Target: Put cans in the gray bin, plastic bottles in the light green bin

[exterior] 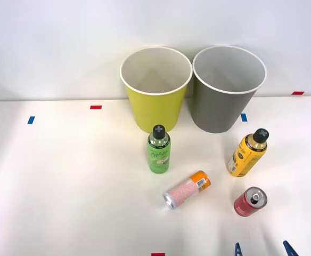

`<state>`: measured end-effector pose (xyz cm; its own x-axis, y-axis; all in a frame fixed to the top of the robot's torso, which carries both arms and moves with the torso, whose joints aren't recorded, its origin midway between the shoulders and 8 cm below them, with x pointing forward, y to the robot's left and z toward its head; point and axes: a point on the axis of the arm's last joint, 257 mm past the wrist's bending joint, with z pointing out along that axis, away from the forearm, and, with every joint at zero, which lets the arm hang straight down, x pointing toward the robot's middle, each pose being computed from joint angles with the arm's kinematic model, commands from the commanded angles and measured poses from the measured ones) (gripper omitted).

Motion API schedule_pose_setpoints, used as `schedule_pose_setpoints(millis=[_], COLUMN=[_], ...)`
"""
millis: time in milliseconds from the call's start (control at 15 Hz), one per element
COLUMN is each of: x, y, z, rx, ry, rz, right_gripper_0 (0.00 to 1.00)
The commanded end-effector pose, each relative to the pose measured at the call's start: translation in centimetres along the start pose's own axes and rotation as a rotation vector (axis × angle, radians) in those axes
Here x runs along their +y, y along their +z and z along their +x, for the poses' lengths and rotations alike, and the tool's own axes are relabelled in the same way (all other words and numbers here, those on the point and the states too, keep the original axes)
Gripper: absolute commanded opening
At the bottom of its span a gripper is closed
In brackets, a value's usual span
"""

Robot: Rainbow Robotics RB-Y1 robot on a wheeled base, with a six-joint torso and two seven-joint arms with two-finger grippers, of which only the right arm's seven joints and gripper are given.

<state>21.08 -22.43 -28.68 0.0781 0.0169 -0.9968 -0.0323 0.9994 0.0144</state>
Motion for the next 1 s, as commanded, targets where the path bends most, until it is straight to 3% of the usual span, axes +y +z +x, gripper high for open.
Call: schedule_pose_setpoints(millis=[67, 467, 600, 800, 1000], x=[0.0, -0.4, -0.7, -1.6, -1.1], y=[0.0, 0.0, 0.0, 0.8, 2.1], z=[0.0, 1.3, 0.7, -0.2, -0.6], rx=[0.000, 0.024, 0.006, -0.028, -0.056], ry=[0.000, 0.007, 0.055, 0.000, 0.031], rz=[0.000, 0.009, 0.033, 0.054, 0.078], right_gripper_0=[1.00, 1.00, 1.00, 1.00, 1.00])
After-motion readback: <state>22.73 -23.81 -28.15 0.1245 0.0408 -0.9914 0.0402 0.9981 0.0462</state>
